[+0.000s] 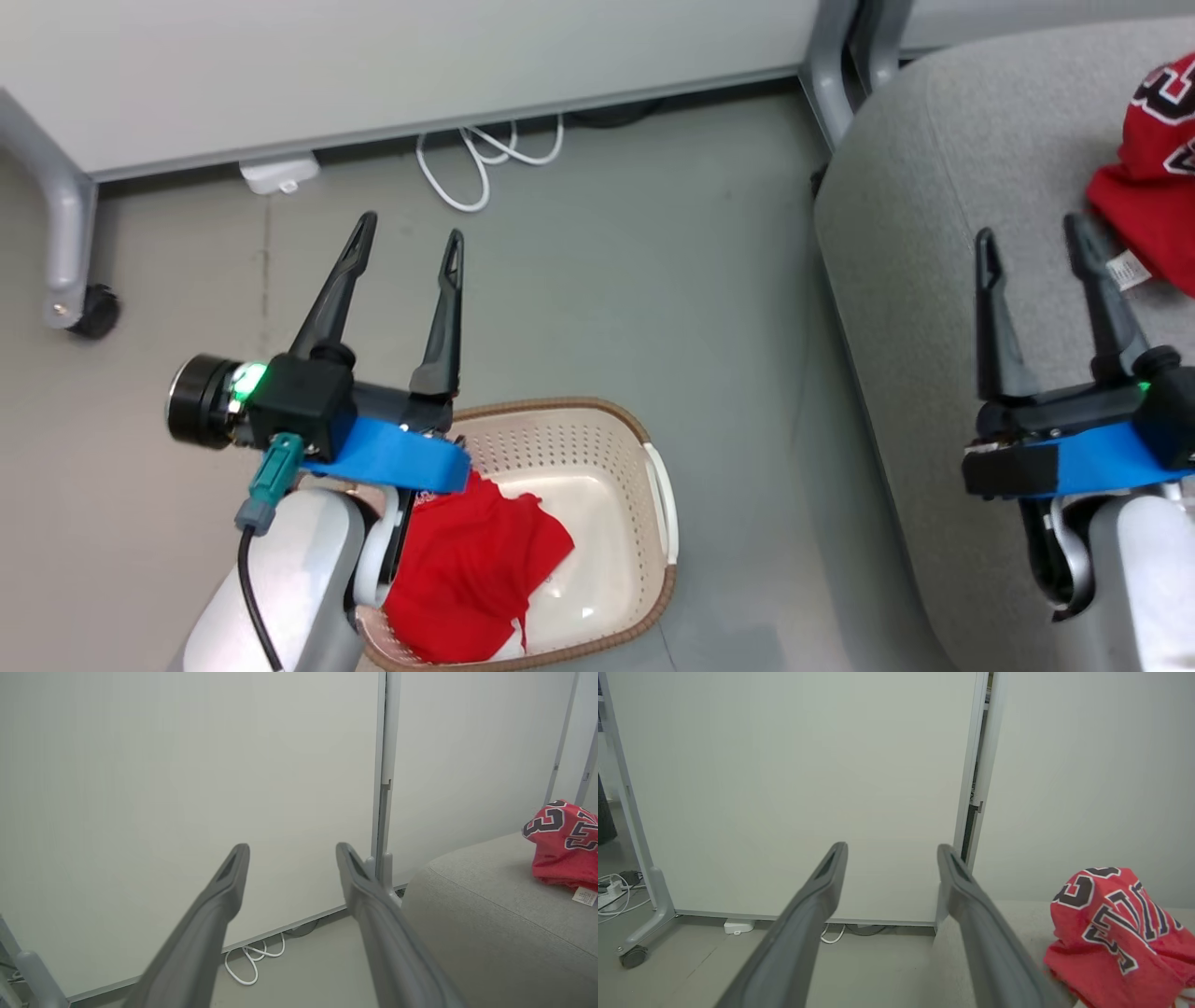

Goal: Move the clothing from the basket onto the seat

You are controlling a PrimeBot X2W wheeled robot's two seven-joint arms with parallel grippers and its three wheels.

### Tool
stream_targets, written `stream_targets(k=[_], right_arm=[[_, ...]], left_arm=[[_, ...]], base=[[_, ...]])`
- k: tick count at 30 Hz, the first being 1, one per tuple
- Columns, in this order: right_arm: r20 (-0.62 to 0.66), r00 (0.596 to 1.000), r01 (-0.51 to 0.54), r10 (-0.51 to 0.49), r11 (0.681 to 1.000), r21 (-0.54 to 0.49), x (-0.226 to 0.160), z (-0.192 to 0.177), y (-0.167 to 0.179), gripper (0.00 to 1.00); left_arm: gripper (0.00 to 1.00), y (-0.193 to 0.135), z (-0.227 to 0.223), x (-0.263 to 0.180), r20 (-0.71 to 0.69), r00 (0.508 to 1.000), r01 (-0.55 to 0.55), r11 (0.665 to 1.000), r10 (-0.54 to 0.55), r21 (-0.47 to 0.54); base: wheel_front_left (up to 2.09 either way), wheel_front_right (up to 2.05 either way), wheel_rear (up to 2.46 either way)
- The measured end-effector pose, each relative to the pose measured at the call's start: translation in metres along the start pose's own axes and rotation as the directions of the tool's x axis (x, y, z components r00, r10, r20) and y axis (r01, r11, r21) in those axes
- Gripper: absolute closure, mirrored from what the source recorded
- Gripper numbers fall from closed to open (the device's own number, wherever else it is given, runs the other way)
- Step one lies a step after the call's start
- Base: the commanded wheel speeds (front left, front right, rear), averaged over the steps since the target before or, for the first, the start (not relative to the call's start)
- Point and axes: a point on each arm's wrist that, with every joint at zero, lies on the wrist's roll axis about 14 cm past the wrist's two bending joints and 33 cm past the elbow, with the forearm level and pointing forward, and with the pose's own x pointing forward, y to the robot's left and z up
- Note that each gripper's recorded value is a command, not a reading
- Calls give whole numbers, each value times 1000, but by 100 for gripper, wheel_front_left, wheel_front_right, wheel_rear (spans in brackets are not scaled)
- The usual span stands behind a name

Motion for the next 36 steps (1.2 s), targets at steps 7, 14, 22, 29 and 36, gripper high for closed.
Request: stream_targets(k=[7,14,22,29,36], right_arm=[[23,997,-75,74,996,58,-6,11,37,0],[19,995,-97,95,991,97,-21,13,54,0],[-37,993,-103,109,987,120,-41,-1,62,0],[-84,991,-92,106,984,153,-58,-13,63,0],[-97,988,-102,119,981,167,-62,-17,68,0]], left_arm=[[0,27,11,-36,3,994,-111,994,111,5],[0,46,17,-68,8,980,-201,980,201,1],[0,53,14,-94,-5,967,-256,967,256,-12],[0,61,6,-114,-33,955,-295,955,294,-12],[0,62,4,-121,-41,951,-306,952,306,-8]], base=[[0,0,0],[0,0,0],[0,0,0],[0,0,0],[0,0,0]])
